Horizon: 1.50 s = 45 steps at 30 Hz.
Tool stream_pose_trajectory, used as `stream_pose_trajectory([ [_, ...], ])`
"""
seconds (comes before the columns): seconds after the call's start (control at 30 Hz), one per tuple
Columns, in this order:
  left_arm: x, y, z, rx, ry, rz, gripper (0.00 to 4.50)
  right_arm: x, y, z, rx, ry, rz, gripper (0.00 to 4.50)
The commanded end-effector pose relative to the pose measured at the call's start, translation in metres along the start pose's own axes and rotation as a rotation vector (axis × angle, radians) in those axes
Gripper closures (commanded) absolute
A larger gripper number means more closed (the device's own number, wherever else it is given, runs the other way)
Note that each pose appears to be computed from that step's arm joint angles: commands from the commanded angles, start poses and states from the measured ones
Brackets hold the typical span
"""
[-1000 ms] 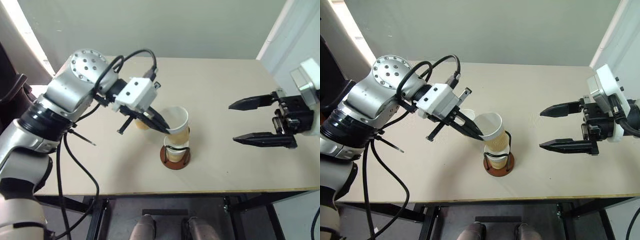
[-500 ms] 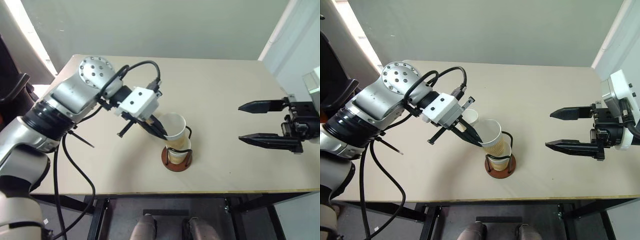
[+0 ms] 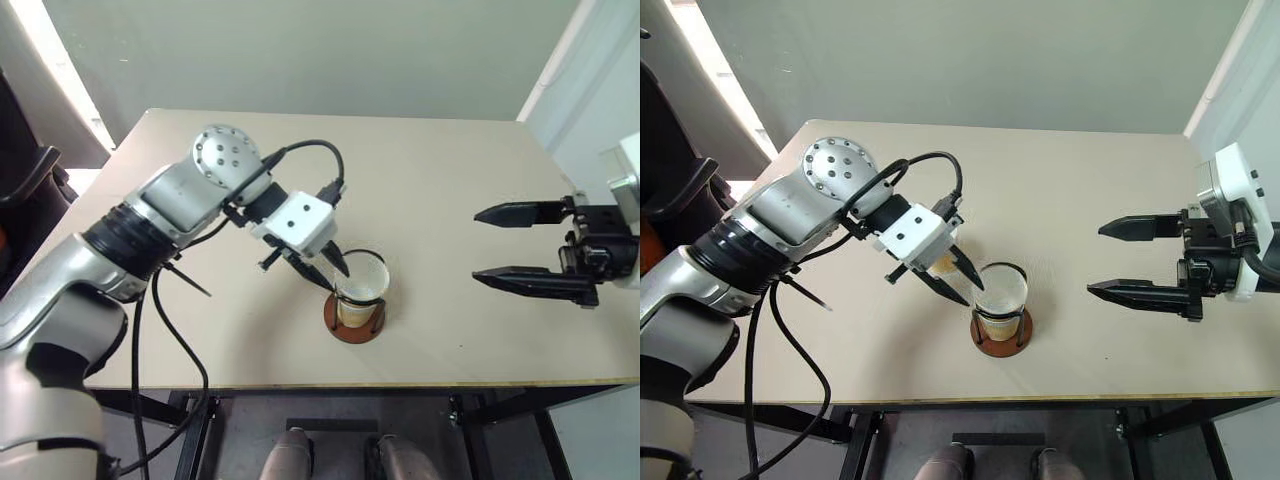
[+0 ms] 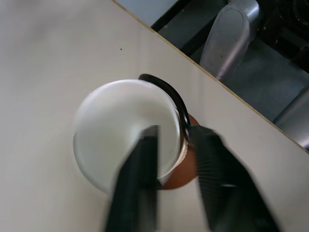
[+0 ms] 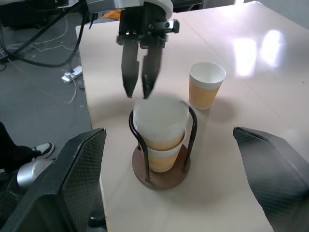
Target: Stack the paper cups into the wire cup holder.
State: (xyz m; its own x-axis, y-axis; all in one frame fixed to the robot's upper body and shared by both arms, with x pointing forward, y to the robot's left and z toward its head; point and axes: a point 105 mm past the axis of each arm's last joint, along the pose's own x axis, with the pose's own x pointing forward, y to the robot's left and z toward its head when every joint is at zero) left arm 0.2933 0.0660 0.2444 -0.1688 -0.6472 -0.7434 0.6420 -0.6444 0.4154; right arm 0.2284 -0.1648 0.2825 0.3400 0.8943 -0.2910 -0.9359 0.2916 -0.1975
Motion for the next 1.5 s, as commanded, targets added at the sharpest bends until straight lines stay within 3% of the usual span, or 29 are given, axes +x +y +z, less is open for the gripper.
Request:
stream_pose_trajectory([
  [0.03, -0.024, 0.009, 0.005, 0.025, 0.020, 0.075, 2.18, 0.002, 0.001, 0.007, -0.048, 0.000, 0.008, 0.10],
  [0.17, -0.059, 0.005, -0.006, -0.073, 0.058, 0.196, 2.18, 0.006, -0.001, 0.007, -0.054, -0.002, 0.033, 0.10],
  [0.37, -0.095, -0.026, -0.067, -0.307, 0.269, 0.283, 2.18, 0.029, -0.001, 0.011, -0.074, -0.048, 0.112, 0.10],
  [0.67, -0.075, -0.017, -0.117, -0.457, 0.270, 0.334, 2.18, 0.061, -0.041, 0.007, -0.074, 0.003, -0.078, 0.10],
  [1.13, -0.058, -0.011, -0.141, -0.462, 0.382, 0.327, 2.18, 0.083, -0.030, 0.009, -0.053, -0.020, -0.051, 0.10],
  [1.23, -0.057, -0.011, -0.143, -0.458, 0.403, 0.331, 2.76, 0.083, -0.027, 0.009, -0.050, -0.022, -0.043, 0.10],
  [1.4, -0.056, -0.008, -0.141, -0.438, 0.407, 0.325, 4.47, 0.083, -0.027, 0.009, -0.047, -0.025, -0.045, 0.10],
  [1.5, -0.059, -0.008, -0.138, -0.432, 0.394, 0.329, 4.47, 0.081, -0.028, 0.009, -0.047, -0.025, -0.049, 0.10],
])
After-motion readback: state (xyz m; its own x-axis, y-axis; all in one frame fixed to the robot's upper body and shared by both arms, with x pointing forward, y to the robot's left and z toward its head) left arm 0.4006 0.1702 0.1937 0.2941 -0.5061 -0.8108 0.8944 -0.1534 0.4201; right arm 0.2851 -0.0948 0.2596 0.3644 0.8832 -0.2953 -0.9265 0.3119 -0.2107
